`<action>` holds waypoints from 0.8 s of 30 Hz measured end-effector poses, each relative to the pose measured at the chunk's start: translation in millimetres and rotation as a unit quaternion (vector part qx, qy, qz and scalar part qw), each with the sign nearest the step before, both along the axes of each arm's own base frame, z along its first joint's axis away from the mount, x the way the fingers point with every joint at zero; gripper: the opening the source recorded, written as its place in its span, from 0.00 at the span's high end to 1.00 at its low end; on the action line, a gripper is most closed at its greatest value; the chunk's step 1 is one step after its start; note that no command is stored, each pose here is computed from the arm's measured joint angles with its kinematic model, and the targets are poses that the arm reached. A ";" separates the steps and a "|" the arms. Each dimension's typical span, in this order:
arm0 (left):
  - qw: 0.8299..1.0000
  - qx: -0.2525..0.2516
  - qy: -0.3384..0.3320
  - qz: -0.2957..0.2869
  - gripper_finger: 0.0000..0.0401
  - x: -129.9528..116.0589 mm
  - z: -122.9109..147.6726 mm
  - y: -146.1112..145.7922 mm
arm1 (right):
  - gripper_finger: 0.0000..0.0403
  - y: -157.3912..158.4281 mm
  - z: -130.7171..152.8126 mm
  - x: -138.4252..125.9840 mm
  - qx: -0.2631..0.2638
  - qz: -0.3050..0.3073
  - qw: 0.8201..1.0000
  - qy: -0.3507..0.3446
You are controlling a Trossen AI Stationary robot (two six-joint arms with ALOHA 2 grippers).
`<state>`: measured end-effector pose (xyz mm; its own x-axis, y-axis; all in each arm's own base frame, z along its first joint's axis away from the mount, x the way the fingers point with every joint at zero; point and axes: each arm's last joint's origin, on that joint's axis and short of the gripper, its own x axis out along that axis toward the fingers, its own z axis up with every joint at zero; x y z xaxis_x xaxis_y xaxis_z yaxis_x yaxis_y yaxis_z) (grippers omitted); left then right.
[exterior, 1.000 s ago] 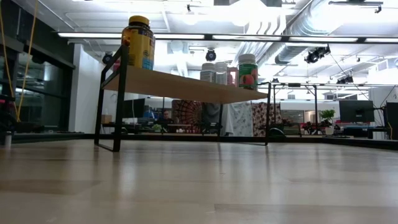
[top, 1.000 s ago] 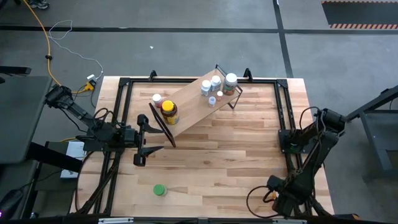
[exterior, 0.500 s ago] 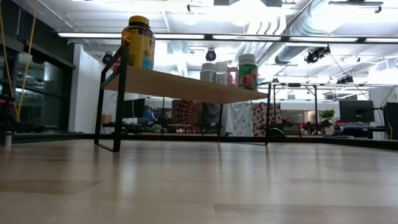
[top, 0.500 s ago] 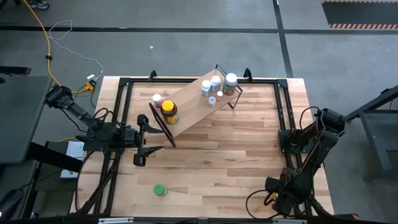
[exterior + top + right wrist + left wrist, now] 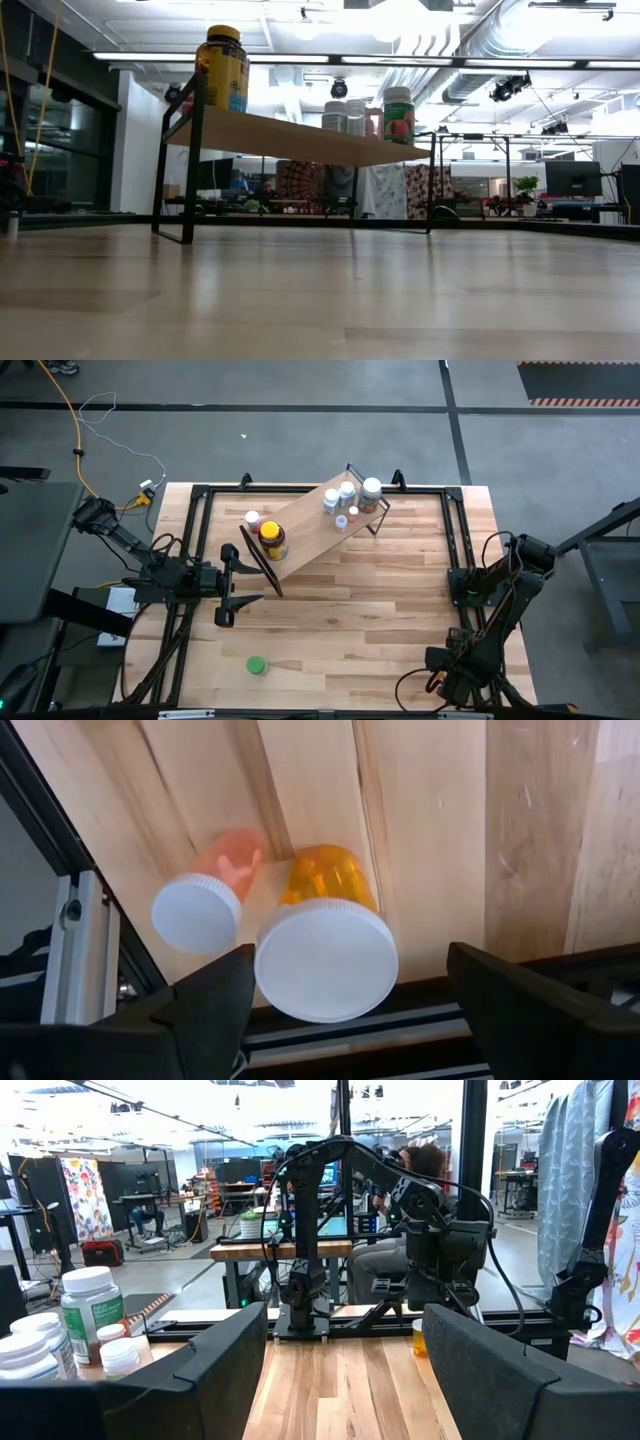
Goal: Pick and place medicine bottles onto shelf by color
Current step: Put the orange medicine bottle on the shelf
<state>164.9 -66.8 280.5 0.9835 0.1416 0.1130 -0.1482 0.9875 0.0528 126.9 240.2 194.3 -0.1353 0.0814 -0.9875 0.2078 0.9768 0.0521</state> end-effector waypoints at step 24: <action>1.000 0.000 0.000 0.000 0.36 0.0 0.0 0.0 | 0.25 4.5 -12.8 1.3 -0.016 0.023 0.999 0.015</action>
